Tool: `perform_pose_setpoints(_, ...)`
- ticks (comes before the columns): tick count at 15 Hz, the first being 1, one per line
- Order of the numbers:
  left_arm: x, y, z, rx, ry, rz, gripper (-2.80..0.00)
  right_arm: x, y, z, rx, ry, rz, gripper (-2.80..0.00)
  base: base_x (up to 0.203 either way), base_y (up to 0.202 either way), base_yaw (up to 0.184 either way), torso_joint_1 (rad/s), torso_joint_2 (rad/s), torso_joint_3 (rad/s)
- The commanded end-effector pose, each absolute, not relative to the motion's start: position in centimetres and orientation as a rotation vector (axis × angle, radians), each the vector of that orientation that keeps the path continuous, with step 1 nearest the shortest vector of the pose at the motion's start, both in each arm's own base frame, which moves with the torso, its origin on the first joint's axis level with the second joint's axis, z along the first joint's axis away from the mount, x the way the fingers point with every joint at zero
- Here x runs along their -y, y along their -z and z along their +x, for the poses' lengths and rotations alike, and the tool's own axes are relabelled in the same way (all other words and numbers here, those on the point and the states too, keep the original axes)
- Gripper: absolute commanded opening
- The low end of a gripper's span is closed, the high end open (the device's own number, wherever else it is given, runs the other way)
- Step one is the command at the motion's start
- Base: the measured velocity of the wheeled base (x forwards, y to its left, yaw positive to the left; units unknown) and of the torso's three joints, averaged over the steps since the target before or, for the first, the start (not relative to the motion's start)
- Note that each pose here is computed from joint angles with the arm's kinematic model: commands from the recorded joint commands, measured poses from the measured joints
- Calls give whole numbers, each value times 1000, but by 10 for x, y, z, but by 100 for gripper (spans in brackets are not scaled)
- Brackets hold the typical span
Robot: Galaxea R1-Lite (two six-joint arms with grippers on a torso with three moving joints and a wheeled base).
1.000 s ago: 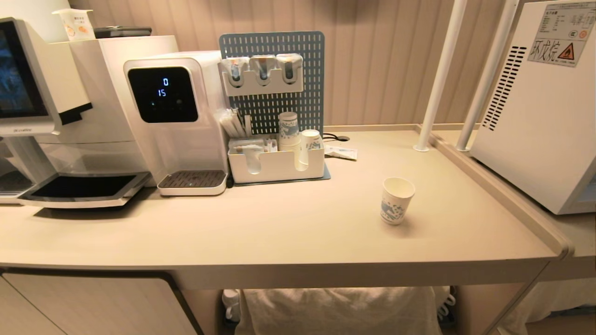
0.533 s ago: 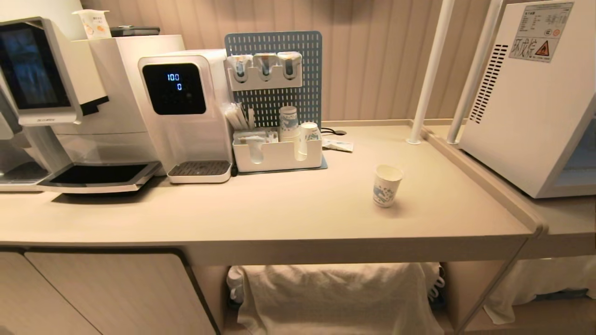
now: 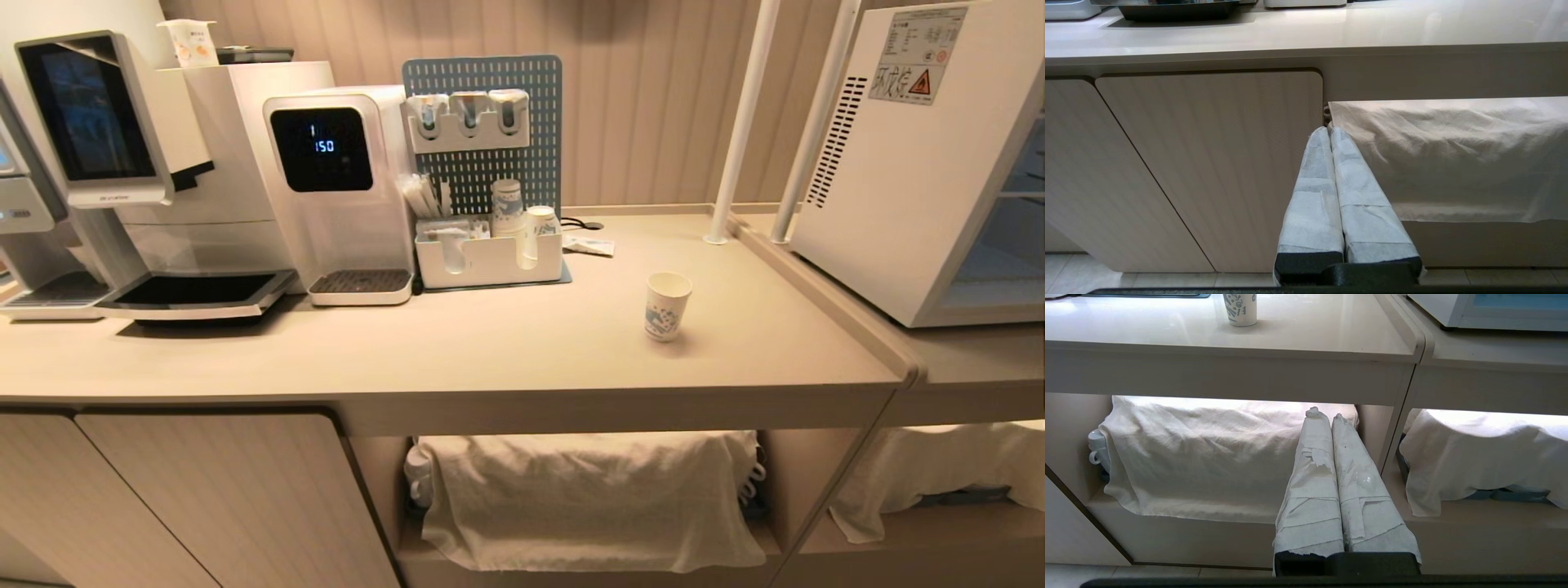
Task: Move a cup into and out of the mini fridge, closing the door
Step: Close the freezer door
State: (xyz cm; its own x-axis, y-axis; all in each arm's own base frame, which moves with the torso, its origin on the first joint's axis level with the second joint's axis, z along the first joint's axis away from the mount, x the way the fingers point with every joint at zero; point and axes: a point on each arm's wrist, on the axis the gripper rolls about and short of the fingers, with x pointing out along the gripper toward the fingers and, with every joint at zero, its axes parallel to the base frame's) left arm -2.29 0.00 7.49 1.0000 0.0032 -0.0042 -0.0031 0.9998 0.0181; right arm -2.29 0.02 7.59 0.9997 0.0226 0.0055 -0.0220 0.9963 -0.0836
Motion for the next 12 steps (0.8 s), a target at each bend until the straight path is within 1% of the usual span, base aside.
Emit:
perform_pose_setpoints(1,0,-75,-23,-6,-5,20,-280,0,-76,-23,6,-23,-86,-280,0,0,0,0,0,0)
perform_pose_setpoints(2,0,-75,-23,-6,-1,35,-280,0,-76,-23,6,-23,-86,-280,0,0,0,0,0,0)
perform_pose_setpoints(4,0,-75,-23,-8,5,67,-280,0,-76,-23,6,-24,-84,-280,1,-119,12,2,2,8)
perform_pose_setpoints(12,0,-75,-23,-7,5,72,-280,0,-76,-23,6,-24,-84,-280,0,-193,0,2,3,2)
